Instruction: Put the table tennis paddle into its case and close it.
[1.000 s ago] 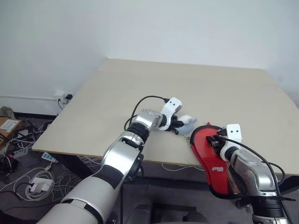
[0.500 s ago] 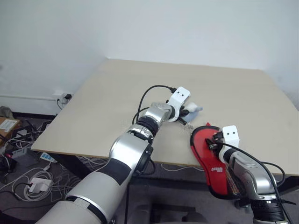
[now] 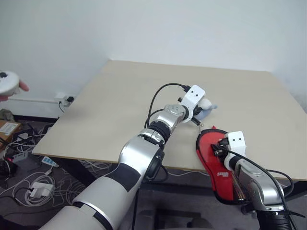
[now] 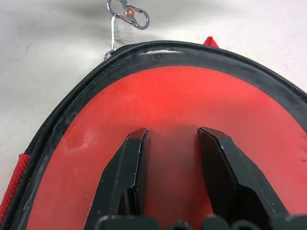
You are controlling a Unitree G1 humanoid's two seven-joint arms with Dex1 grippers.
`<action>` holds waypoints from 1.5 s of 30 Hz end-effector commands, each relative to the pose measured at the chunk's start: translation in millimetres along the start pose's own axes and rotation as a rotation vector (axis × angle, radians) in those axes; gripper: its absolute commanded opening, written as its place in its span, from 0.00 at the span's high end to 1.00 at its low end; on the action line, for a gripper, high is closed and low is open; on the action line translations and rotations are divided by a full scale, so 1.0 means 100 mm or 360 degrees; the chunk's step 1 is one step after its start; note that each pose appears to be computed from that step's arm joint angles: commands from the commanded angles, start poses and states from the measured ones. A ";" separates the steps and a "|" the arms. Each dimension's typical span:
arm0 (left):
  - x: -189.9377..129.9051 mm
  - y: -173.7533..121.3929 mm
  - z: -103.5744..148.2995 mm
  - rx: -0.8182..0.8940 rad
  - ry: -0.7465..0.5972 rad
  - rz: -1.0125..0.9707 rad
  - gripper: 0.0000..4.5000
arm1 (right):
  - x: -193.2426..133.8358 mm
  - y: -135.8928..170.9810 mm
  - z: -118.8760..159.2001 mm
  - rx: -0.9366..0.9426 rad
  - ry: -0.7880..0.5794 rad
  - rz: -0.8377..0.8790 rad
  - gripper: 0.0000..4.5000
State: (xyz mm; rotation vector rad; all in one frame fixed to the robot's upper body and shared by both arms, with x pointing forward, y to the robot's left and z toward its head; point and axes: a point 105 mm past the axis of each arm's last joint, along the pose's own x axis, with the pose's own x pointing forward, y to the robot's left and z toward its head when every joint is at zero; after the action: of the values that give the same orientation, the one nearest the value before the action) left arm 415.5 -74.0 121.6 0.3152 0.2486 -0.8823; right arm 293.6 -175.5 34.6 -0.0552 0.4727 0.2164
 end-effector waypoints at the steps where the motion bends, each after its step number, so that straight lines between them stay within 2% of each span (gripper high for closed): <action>1: 0.15 -0.65 0.29 0.0089 -0.0186 -0.0313 0.80 | -0.02 0.10 -0.66 0.0068 0.0411 0.0041 0.61; 2: 0.15 -0.68 0.28 0.0082 -0.0190 -0.0342 0.75 | -0.02 0.10 -0.67 0.0067 0.0414 0.0041 0.61; 6: 0.12 -0.75 0.23 0.0091 -0.0199 -0.0483 0.46 | -0.02 0.09 -0.68 0.0059 0.0420 0.0046 0.61; 12: 0.01 -0.64 0.22 -0.0091 -0.0239 -0.0634 0.46 | 0.00 0.05 -0.51 0.0029 0.0311 0.0068 0.61; 15: -0.14 -0.48 0.28 -0.0308 -0.0340 -0.0773 0.46 | -0.04 0.00 -0.40 0.0002 0.0240 0.0109 0.61; 22: -0.34 -0.27 0.07 -0.0319 -0.0300 -0.0899 0.46 | -0.22 0.09 -0.20 -0.0094 0.0115 0.0334 0.61; 25: -0.40 -0.16 0.05 -0.0352 -0.0316 -0.0875 0.46 | -0.30 0.11 -0.17 -0.0153 0.0107 0.0398 0.61; 29: -0.54 0.01 0.12 -0.0410 -0.0402 -0.0912 0.46 | -0.34 -0.13 0.02 -0.0165 0.0031 0.0253 0.61; 33: -0.72 0.02 0.11 -0.0399 -0.0432 -0.1091 0.46 | -0.32 -0.41 0.23 -0.0057 -0.0079 0.0062 0.61; 36: -0.84 -0.03 0.07 -0.0376 -0.0435 -0.1237 0.45 | -0.30 -0.48 0.33 0.0031 -0.0145 0.0010 0.47; 41: -1.10 -0.31 -0.07 -0.0360 -0.0360 -0.1511 0.45 | -0.30 -0.47 0.46 0.0094 -0.0227 0.0004 0.09; 45: -1.21 -0.54 -0.12 -0.0365 -0.0303 -0.1594 0.45 | -0.30 -0.52 0.55 0.0133 -0.0272 -0.0028 0.09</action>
State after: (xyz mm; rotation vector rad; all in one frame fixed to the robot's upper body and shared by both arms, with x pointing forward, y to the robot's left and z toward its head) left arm 306.7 -5.4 122.2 -0.1788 0.3912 -1.7803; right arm 296.6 -221.6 77.5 0.0388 0.3818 0.2010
